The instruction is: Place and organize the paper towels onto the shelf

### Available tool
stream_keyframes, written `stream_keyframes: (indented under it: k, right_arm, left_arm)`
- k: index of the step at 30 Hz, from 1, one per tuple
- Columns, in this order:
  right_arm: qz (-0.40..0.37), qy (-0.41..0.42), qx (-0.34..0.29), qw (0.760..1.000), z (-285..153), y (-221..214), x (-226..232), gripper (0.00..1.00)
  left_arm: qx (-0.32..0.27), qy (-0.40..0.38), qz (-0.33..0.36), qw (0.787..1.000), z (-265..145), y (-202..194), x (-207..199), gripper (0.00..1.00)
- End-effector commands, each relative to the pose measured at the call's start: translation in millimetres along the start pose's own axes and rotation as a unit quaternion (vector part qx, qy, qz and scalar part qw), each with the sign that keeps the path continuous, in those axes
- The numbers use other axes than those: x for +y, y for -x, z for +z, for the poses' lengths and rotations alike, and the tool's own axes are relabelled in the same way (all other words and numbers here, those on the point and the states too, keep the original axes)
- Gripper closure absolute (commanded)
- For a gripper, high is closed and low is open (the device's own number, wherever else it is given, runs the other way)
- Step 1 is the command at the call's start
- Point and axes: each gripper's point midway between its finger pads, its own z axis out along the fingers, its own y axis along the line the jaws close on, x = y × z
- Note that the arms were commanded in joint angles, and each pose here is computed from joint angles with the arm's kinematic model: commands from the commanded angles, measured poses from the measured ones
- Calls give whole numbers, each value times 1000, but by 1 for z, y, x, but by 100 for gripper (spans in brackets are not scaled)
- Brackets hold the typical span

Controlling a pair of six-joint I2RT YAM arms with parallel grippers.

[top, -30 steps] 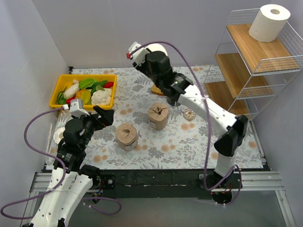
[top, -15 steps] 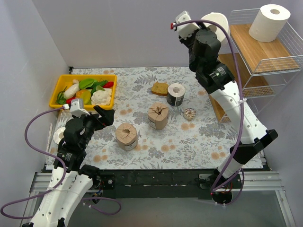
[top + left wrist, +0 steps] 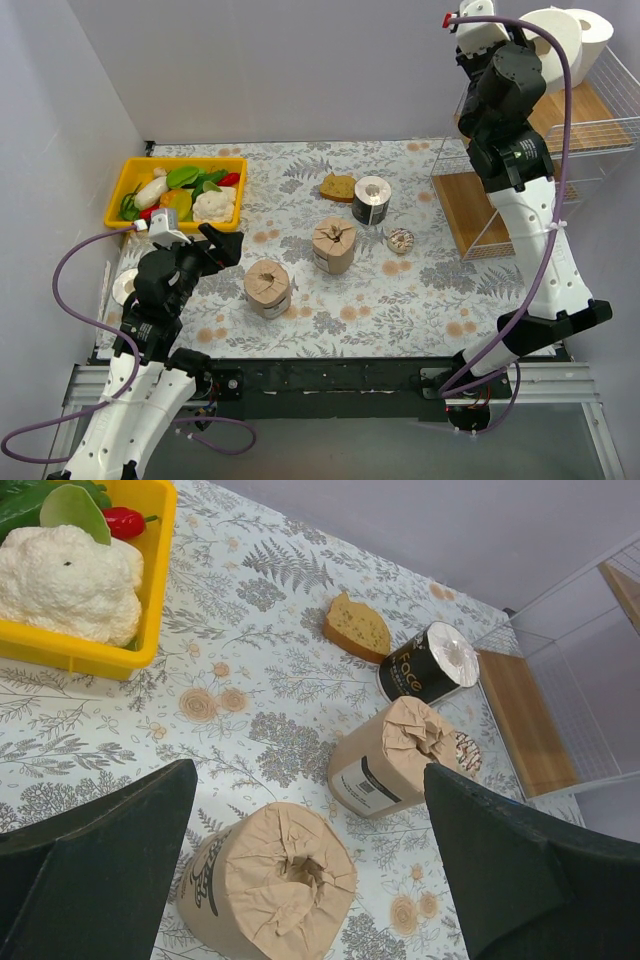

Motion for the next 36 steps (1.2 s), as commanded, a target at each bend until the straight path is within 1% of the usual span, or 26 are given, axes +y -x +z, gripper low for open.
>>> stream_keyframes:
  k: [1,7,12,16,20,23,27,30,36]
  right_arm:
    - [31,-49,-2,998,1,-1,-39,67]
    - [21,-71,25,997,11,-18,-47,66]
    - [35,-77,32,996,16,-29,-55,64]
    - [33,-82,47,995,20,-43,-58,64]
    - [37,-80,49,995,23,-53,-60,62]
    - [33,-93,56,994,26,-65,-69,58]
    - [28,-106,71,991,33,-86,-79,49]
    - [24,-104,74,991,33,-90,-79,43]
    - [36,-107,58,992,33,-81,-86,42]
  left_arm:
    - [-9,-10,2,1000,-1,7,-6,2]
    - [-1,-6,3,1000,2,4,-4,2]
    - [3,-2,3,1000,4,3,-2,2]
    - [4,0,3,1000,6,2,-2,2]
    - [5,4,4,1000,6,1,0,2]
    - [3,6,3,1000,6,3,0,2]
    - [6,7,3,1000,7,1,1,2]
    - [8,8,3,1000,7,0,1,2]
    - [7,8,3,1000,7,0,2,2]
